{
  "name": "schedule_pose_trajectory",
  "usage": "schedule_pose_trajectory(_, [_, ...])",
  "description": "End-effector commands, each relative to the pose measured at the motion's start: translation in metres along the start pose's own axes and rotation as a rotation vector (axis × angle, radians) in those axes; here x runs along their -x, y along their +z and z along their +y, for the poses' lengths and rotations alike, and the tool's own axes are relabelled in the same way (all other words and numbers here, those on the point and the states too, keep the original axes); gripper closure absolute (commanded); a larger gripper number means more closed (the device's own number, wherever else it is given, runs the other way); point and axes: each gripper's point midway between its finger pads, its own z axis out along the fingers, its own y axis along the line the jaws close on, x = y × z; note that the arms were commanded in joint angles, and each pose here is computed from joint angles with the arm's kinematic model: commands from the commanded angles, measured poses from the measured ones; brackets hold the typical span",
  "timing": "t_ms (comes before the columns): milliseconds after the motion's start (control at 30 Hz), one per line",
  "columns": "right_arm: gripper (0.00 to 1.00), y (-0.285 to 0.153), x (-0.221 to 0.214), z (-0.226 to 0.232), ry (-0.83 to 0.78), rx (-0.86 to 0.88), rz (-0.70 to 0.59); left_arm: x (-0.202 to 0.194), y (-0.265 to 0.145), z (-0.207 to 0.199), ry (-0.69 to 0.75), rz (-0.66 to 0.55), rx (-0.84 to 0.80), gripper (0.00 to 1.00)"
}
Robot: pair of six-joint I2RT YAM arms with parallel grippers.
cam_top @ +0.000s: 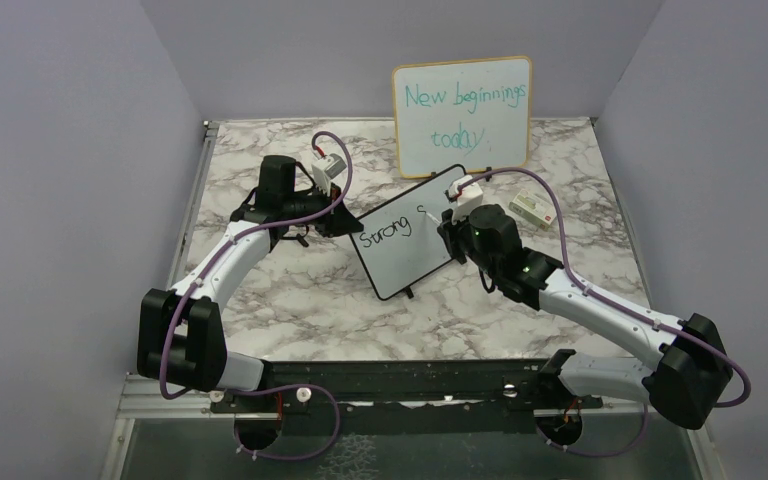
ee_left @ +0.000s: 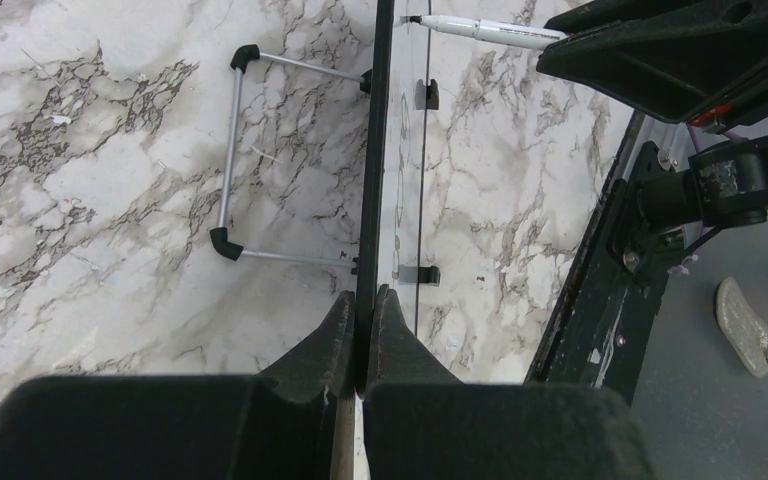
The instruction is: Write a sentence on the whiteboard
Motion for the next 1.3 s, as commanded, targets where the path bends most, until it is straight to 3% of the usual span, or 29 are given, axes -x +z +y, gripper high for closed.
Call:
schedule_pose_trajectory(0, [0.99,-0.003,0.008,0.007,-0.001,0.041,0.001,-0.054,0.007,0.029,-0.062,0.160,0.129,1.00])
schedule_pose_trajectory(933, [1.00,-0.010,0.031,0.019,0.024,0.116,-0.081,-0.055,0.006,0.030,-0.061,0.162,0.134,1.00])
schedule_pose_trajectory(1267, [0.99,-0.019,0.035,-0.010,0.065,-0.039,-0.119,-0.054,0.006,0.030,-0.060,0.160,0.141,1.00])
